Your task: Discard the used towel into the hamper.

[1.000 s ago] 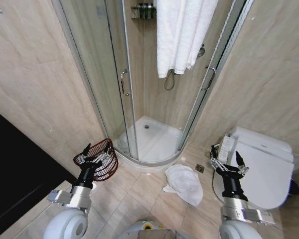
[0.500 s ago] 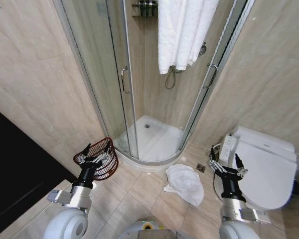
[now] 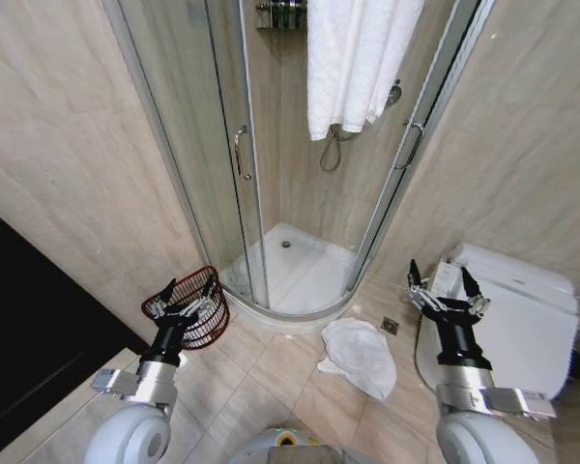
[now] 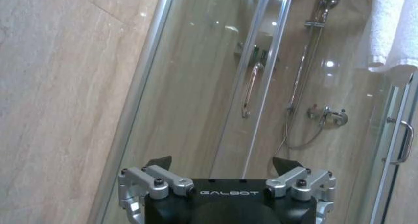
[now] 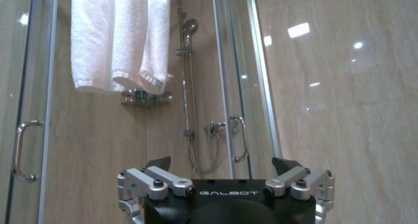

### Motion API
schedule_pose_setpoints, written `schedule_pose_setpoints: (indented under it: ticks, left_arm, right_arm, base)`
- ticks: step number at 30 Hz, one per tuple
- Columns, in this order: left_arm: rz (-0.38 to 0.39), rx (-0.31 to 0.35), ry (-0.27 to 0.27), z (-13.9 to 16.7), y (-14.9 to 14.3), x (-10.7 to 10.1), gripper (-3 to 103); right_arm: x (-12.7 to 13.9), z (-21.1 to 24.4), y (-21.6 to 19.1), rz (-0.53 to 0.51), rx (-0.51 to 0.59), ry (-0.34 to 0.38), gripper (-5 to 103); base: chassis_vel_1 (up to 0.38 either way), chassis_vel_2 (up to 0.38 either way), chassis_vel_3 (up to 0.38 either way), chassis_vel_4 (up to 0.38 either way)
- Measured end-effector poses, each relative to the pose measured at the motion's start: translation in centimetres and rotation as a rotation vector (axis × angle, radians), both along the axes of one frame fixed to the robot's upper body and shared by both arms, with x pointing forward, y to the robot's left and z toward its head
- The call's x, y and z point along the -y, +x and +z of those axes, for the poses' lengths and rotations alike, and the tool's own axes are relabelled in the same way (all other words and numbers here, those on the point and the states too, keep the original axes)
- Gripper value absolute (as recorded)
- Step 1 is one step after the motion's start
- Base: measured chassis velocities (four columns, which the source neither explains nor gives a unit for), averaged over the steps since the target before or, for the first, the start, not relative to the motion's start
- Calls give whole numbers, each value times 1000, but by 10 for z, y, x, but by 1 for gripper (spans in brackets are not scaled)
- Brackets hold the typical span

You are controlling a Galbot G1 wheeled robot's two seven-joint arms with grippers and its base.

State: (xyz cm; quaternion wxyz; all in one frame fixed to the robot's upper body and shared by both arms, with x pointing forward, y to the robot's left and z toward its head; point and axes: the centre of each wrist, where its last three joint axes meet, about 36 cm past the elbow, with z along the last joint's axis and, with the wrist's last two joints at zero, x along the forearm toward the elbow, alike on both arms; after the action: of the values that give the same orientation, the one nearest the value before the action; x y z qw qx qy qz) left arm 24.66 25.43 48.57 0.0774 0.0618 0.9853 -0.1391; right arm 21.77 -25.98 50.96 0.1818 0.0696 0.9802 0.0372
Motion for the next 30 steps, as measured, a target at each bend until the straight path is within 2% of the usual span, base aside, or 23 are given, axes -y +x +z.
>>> schedule_pose_setpoints:
  ticks: [12,23,26,30]
  left_arm:
    - [0,0,0,0,0,0,100]
    - [0,0,0,0,0,0,100]
    - [0,0,0,0,0,0,100]
    - [0,0,0,0,0,0,100]
  right_arm:
    - [1,2,0,-13,33,-28,100]
    - [5,3,1,-52,61,-109,100]
    - [8,4,2,-43,49,-114,100]
    - [13,8,5,27,39,-101,100]
  base:
    - [0,0,0,0]
    - [0,0,0,0]
    - [0,0,0,0]
    - [0,0,0,0]
